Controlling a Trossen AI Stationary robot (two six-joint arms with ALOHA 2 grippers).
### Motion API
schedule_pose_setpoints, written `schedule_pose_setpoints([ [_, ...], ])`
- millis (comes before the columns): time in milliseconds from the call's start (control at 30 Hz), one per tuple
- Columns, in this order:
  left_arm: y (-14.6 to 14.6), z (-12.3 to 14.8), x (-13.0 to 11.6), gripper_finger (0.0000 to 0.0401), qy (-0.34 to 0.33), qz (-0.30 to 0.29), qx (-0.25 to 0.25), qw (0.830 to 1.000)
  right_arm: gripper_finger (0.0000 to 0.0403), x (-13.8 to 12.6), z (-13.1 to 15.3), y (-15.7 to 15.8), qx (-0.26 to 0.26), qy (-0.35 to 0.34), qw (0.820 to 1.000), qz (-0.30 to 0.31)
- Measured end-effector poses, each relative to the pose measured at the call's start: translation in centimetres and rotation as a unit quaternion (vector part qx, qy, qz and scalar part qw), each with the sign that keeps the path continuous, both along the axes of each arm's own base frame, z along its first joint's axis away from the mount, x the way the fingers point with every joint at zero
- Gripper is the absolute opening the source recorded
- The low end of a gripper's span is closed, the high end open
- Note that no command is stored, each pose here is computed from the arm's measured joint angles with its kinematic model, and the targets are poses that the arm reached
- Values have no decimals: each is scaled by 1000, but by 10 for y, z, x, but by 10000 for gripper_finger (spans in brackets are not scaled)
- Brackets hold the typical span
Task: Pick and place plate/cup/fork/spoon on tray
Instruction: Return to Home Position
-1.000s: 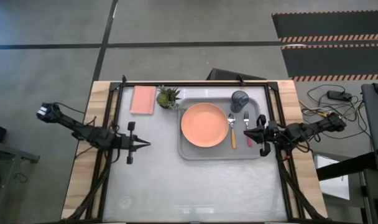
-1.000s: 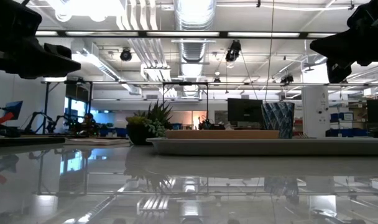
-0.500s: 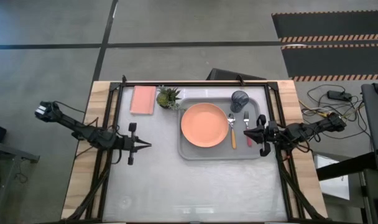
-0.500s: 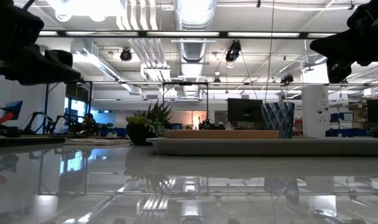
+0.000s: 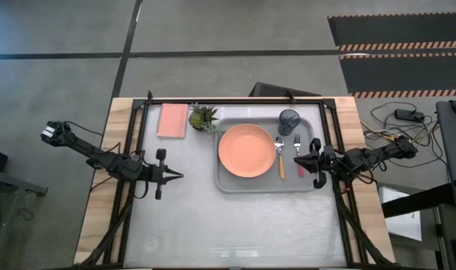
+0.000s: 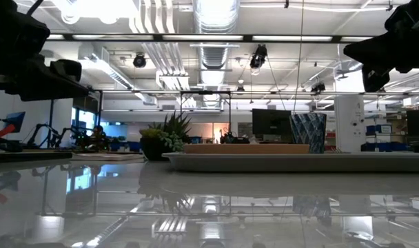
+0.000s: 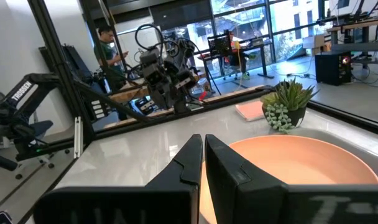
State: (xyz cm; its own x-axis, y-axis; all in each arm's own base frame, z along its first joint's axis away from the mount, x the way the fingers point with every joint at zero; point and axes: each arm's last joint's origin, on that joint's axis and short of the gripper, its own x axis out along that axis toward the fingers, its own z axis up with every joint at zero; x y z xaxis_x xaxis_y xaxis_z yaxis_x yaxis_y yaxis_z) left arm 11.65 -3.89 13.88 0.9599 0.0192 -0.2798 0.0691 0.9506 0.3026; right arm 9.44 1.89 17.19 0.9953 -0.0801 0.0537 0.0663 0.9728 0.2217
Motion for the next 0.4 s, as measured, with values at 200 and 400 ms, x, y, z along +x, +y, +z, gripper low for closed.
schedule_pose_setpoints([
  [200, 0, -2, 1, 0, 8, 0, 4, 1000, 9, 0, 0, 0, 0, 0, 1000, 0],
  [400, 0, -3, 1, 0, 15, 0, 7, 1000, 9, 0, 0, 0, 0, 0, 1000, 0],
])
